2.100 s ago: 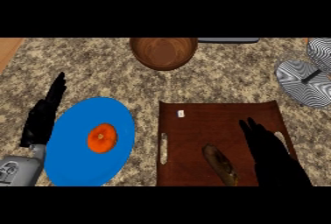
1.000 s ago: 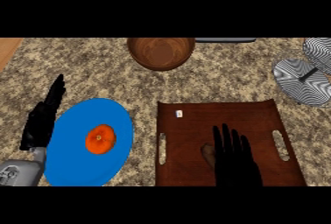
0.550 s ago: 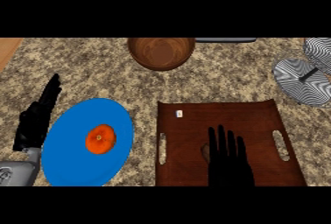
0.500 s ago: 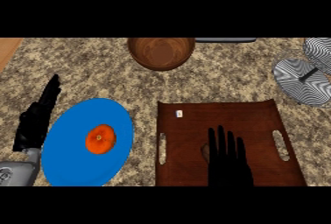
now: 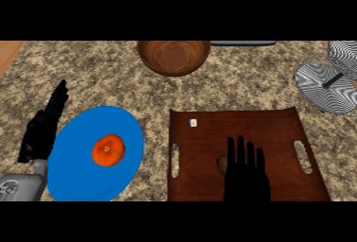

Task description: Pick the sweet potato from the tray and place it in the tiered basket

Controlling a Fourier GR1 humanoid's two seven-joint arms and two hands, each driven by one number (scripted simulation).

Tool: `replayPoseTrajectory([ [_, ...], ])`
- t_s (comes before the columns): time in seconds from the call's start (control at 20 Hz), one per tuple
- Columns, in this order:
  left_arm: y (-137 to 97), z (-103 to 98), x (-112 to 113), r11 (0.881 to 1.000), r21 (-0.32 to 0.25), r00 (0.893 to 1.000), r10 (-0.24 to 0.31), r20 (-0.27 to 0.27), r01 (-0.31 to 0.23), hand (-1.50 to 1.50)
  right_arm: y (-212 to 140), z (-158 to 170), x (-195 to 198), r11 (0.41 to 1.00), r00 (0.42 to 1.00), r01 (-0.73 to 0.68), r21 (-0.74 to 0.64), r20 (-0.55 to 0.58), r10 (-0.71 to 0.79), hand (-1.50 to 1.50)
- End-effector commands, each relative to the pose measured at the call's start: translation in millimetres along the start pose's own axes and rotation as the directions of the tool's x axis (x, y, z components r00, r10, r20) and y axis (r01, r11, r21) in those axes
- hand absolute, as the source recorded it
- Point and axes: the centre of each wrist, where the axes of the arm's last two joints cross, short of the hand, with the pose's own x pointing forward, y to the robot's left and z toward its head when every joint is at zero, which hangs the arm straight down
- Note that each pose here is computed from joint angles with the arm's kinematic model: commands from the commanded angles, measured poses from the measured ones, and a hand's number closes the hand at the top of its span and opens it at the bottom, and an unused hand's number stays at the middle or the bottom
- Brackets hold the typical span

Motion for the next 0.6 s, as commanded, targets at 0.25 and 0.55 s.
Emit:
replayPoseTrajectory([
  [0.25, -8, 9, -4, 1.0, -0.01, 1.0, 0.013, 0.005, -0.013, 0.0, 33, -11, -10, 0.998, 0.996, -0.01, 0.056, -0.085, 0.015, -1.5],
  [0.55, -1, -3, 2, 1.0, 0.008, 1.0, 0.016, -0.007, -0.016, 0.0, 20, -33, -5, 0.998, 0.996, 0.003, 0.067, -0.092, 0.003, -1.5],
])
